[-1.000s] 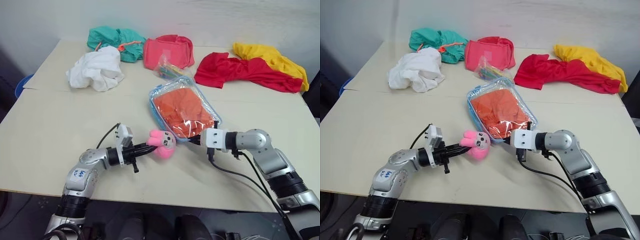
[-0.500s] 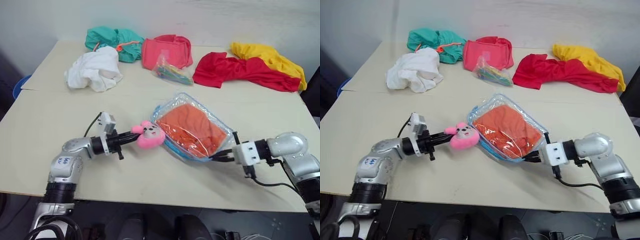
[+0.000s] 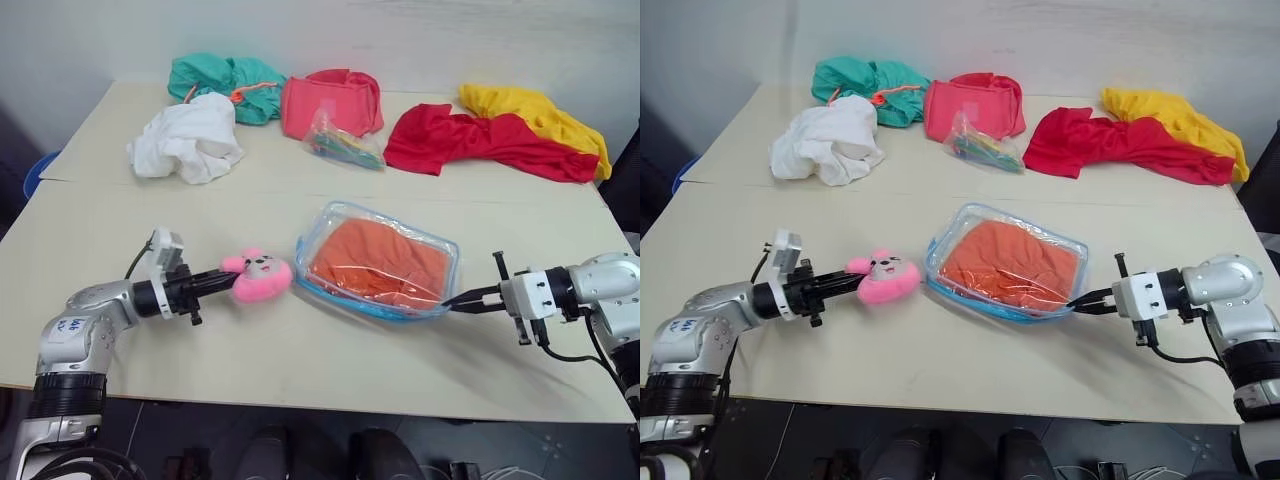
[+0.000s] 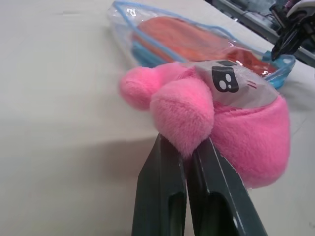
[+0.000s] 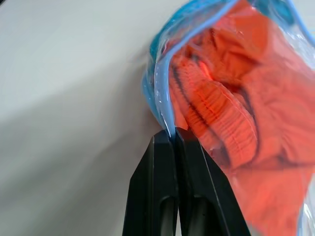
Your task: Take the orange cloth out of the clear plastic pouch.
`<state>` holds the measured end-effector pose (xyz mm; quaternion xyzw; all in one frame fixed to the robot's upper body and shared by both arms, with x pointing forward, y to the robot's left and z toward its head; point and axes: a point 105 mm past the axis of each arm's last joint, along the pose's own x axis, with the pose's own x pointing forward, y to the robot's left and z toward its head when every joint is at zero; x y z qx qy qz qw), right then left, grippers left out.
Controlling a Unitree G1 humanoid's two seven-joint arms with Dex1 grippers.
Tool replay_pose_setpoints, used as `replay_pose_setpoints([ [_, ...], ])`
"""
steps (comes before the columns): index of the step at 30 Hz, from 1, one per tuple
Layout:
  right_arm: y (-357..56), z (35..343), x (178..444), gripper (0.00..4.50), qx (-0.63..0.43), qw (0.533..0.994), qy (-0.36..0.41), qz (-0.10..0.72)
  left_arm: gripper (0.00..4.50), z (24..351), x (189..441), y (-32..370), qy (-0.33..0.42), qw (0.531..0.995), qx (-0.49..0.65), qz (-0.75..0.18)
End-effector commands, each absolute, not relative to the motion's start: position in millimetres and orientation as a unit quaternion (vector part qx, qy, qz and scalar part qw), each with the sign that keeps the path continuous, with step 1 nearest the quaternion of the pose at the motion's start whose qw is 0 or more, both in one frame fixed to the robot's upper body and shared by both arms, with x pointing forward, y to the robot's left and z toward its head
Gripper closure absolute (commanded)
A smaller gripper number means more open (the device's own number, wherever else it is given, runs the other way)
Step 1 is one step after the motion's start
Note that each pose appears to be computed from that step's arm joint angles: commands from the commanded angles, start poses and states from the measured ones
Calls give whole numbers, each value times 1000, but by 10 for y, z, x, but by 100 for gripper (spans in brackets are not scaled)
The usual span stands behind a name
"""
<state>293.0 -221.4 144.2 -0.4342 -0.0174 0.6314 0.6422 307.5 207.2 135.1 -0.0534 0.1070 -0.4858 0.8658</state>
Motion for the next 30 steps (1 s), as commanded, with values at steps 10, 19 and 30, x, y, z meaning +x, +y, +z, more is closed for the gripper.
replay_pose_setpoints([
  [10, -2163, 1493, 2962, 354, -324, 714, -5, 621, 327, 1386, 3012, 2384, 95, 904, -27, -416],
  [19, -2484, 1756, 2647, 63, -257, 781, 42, 567, 123, 1588, 2977, 3092, 41, 919, 177, -349],
  [30, -1853, 1671, 2205, 0, -197, 800, -40, 565, 2, 1894, 3165, 1438, -79, 686, 372, -621],
])
